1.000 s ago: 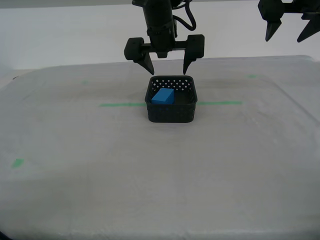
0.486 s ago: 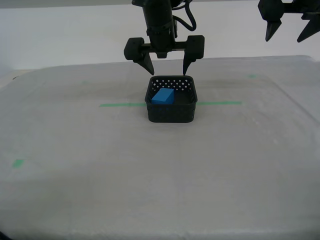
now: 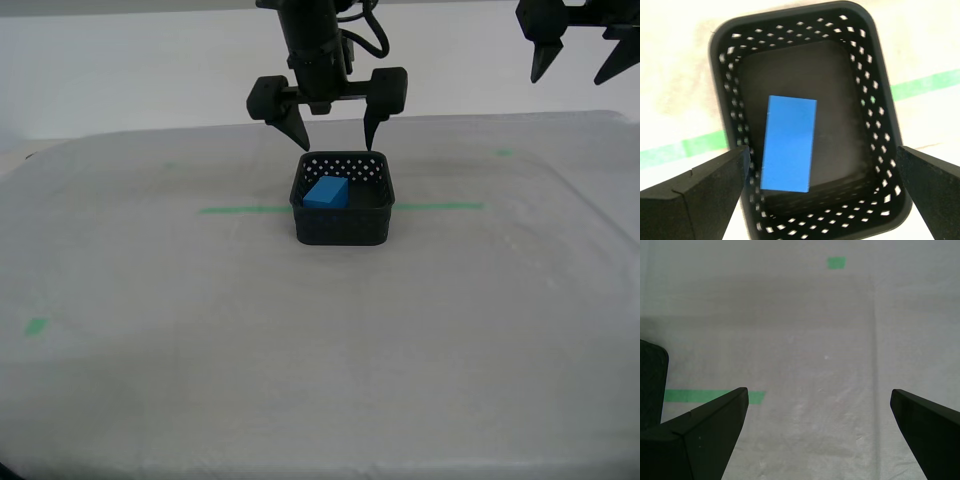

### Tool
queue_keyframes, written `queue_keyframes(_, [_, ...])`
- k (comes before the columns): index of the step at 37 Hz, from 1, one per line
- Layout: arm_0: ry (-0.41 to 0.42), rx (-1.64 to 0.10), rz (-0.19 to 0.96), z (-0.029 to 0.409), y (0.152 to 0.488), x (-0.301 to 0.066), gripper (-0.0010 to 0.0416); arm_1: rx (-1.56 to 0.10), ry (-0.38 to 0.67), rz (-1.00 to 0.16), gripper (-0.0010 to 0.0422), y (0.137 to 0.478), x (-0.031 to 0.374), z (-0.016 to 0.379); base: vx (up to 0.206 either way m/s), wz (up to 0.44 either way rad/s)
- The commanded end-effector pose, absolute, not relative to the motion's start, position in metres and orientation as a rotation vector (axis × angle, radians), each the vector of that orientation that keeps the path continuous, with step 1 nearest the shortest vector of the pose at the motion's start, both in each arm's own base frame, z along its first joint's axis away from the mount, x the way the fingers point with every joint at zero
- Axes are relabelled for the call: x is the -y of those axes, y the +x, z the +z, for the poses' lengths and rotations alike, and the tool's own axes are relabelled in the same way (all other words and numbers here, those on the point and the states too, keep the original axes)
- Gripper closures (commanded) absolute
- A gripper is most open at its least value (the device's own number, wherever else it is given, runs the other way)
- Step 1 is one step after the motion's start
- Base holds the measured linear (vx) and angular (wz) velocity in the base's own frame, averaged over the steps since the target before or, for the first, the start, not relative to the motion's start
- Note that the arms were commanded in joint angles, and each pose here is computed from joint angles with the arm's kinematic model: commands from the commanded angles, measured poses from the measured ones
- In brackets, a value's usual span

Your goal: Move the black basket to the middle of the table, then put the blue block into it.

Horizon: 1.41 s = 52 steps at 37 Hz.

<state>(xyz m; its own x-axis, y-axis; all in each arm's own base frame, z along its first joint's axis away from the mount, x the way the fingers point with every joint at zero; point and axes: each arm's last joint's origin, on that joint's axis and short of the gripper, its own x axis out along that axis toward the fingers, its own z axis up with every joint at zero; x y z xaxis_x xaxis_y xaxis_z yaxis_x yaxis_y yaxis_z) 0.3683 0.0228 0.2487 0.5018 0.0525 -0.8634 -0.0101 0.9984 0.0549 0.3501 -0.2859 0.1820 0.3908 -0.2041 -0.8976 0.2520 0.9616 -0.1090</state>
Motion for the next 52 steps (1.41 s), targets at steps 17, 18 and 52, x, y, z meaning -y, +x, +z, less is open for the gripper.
queue_keyframes(17, [0.044, -1.043, 0.037, 0.249, 0.368, -0.023, 0.0007, -1.095, 0.080, -0.220, 0.0011, 0.351, 0.252, 0.223, 0.000, 0.000])
queue_keyframes(18, [0.044, -1.043, 0.038, 0.249, 0.368, -0.023, 0.0007, -1.090, 0.082, -0.211, 0.0011, 0.351, 0.250, 0.225, 0.000, 0.000])
queue_keyframes(52, [0.044, -1.043, 0.038, 0.249, 0.368, -0.023, 0.0007, -1.057, 0.035, -0.100, 0.0011, 0.337, 0.177, 0.254, 0.000, 0.000])
